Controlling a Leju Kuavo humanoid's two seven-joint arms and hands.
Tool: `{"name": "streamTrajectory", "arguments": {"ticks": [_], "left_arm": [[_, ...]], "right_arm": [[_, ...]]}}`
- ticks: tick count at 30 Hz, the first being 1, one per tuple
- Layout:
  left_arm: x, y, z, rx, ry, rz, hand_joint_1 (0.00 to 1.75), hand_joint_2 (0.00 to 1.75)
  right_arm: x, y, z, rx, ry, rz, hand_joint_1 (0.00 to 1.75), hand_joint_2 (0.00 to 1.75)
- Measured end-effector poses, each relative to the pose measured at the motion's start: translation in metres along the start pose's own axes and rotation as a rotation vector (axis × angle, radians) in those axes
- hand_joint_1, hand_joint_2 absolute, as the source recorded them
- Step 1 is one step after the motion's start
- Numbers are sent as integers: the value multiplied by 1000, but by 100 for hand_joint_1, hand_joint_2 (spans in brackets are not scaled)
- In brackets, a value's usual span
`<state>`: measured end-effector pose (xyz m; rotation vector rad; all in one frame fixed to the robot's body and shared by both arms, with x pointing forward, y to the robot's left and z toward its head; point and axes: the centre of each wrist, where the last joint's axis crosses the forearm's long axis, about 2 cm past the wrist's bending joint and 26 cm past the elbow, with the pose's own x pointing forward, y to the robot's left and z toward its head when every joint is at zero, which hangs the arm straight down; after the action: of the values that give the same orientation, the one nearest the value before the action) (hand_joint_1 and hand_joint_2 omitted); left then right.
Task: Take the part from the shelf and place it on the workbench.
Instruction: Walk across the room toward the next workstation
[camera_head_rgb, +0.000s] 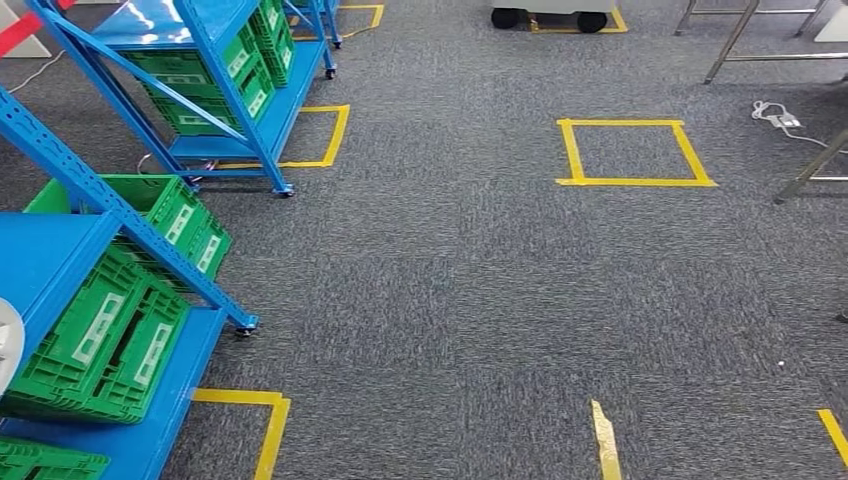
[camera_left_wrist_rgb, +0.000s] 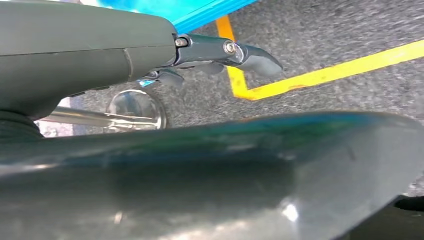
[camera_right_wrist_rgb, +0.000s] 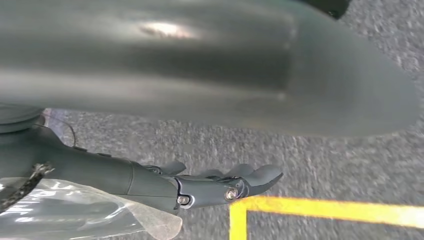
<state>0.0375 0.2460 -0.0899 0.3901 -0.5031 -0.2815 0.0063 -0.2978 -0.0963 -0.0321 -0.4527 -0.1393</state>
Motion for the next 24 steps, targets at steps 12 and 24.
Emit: {"name": "streamTrajectory", "arguments": {"ticks": [12,24], "left_arm": [[1,2,-2,18,-5,-6,0,0],[3,0,-2,20,-18,-8,0,0]], "right_arm": [[4,1,-2,2,-12,-3,0,0],[4,0,-2,-7,-22,4,0,0]]}}
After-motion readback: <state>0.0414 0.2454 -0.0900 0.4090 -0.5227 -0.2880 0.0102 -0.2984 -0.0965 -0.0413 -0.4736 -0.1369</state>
